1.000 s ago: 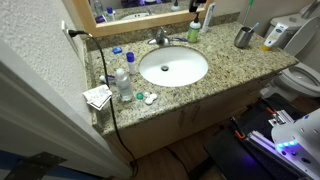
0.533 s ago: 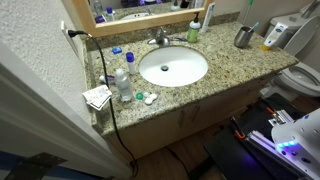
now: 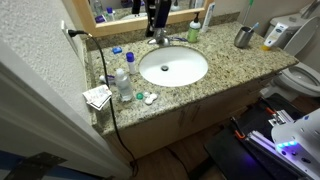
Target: Move clear bottle to the right side of the sink
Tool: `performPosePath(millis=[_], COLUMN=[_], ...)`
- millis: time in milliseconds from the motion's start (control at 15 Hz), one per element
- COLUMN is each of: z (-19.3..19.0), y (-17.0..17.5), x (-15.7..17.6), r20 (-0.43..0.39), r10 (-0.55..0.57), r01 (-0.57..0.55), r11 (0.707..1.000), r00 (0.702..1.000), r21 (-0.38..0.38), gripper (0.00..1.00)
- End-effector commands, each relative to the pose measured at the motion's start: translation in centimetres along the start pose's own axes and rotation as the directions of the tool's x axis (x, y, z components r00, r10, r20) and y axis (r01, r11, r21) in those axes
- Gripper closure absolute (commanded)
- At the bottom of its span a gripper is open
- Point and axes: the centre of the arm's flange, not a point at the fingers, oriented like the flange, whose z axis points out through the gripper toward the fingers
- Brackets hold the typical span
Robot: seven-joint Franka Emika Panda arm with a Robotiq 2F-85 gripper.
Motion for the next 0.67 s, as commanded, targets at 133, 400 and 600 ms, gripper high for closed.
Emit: performPosePath(millis=[133, 400, 600], z=[3.8, 11.2, 14.8], y=[0.8, 0.0, 0.0], x=[0.1, 2.4, 3.2], r20=[-0.005, -0.045, -0.007], r10=[-0.068, -0.162, -0.172], r01=[0.068, 0.168, 0.171], r11=[0.991, 0.966, 0.969], r00=[0.998, 0.986, 0.985], r21=[0.115, 0.199, 0.178], gripper=[0.00, 0.00, 0.00])
